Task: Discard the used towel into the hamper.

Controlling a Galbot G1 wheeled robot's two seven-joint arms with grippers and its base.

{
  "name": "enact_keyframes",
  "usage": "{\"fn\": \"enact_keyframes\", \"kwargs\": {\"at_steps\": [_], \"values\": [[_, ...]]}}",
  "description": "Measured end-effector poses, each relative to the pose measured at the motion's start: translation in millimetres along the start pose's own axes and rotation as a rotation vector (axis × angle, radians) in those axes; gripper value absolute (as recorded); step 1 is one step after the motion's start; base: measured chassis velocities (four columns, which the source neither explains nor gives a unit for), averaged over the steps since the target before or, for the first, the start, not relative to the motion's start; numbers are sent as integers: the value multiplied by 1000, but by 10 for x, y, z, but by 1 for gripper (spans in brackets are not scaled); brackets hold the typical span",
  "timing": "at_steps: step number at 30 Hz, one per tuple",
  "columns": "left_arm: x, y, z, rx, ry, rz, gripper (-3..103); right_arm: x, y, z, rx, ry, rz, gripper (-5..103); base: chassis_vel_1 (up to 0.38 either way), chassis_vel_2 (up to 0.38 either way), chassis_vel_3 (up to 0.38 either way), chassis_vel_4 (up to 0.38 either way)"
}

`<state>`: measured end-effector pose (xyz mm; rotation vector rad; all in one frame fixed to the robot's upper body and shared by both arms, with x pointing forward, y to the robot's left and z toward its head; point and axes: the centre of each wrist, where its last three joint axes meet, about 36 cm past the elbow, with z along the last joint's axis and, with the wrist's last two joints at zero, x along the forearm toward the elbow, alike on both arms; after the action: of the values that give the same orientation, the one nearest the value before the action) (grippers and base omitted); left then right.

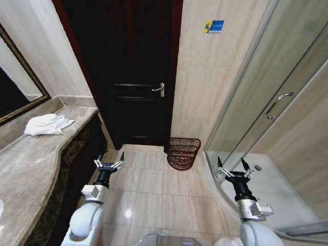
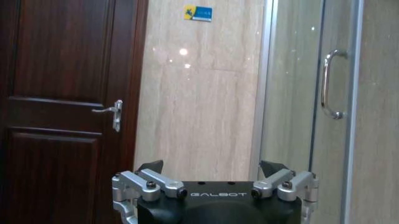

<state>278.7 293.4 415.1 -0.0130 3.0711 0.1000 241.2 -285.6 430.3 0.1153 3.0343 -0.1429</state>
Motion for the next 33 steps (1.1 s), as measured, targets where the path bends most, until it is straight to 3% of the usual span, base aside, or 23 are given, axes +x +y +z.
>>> {"fn": "enact_keyframes", "kwargs": {"at_steps": [33], "values": [[45, -41, 4, -3, 31, 13, 100, 9, -2, 87, -8, -23, -12, 100, -92, 134, 127, -87]]}}
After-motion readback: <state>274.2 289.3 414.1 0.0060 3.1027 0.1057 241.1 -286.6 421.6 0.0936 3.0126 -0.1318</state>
